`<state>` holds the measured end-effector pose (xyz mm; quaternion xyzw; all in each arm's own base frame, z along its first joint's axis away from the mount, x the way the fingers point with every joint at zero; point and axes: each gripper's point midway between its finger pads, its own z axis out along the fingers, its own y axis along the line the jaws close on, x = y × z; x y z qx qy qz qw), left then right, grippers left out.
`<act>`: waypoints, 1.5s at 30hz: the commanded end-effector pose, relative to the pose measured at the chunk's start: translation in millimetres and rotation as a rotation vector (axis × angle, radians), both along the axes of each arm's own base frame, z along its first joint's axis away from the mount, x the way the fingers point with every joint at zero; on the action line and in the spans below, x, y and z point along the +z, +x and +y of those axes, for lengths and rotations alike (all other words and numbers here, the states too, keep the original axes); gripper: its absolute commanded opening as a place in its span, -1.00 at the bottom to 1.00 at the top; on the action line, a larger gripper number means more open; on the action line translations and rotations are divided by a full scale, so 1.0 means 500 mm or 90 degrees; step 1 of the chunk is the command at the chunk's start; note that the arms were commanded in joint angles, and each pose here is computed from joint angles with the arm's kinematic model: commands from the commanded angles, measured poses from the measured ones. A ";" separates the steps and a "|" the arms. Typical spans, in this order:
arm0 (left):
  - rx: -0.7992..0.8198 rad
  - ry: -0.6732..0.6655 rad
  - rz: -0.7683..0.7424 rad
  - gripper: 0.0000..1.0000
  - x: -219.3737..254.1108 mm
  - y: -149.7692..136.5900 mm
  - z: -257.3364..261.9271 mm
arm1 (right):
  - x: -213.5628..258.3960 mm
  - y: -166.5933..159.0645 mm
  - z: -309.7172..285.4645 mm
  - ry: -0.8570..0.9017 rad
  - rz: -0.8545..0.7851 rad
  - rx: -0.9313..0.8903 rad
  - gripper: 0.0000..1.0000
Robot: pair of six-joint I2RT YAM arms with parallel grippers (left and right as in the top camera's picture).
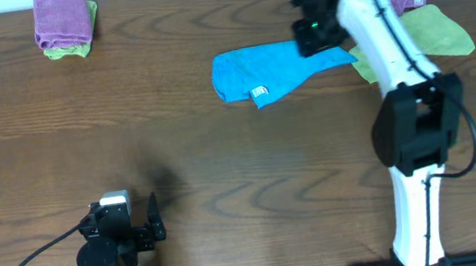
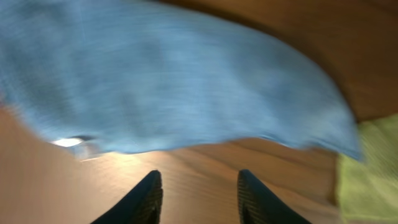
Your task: Fold the cloth
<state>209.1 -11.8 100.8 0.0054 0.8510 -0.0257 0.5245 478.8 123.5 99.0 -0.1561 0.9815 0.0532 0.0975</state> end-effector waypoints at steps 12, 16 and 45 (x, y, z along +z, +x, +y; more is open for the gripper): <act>0.010 -0.002 0.003 0.91 -0.009 0.001 0.005 | -0.062 -0.103 0.184 -0.100 -0.003 0.297 0.18; 0.010 -0.002 0.003 0.91 -0.009 0.001 0.005 | -0.100 -0.116 0.160 -0.155 0.012 0.294 0.20; 0.010 -0.002 0.003 0.91 -0.009 0.001 0.005 | -0.126 -0.042 0.147 -0.241 -0.106 0.221 -0.98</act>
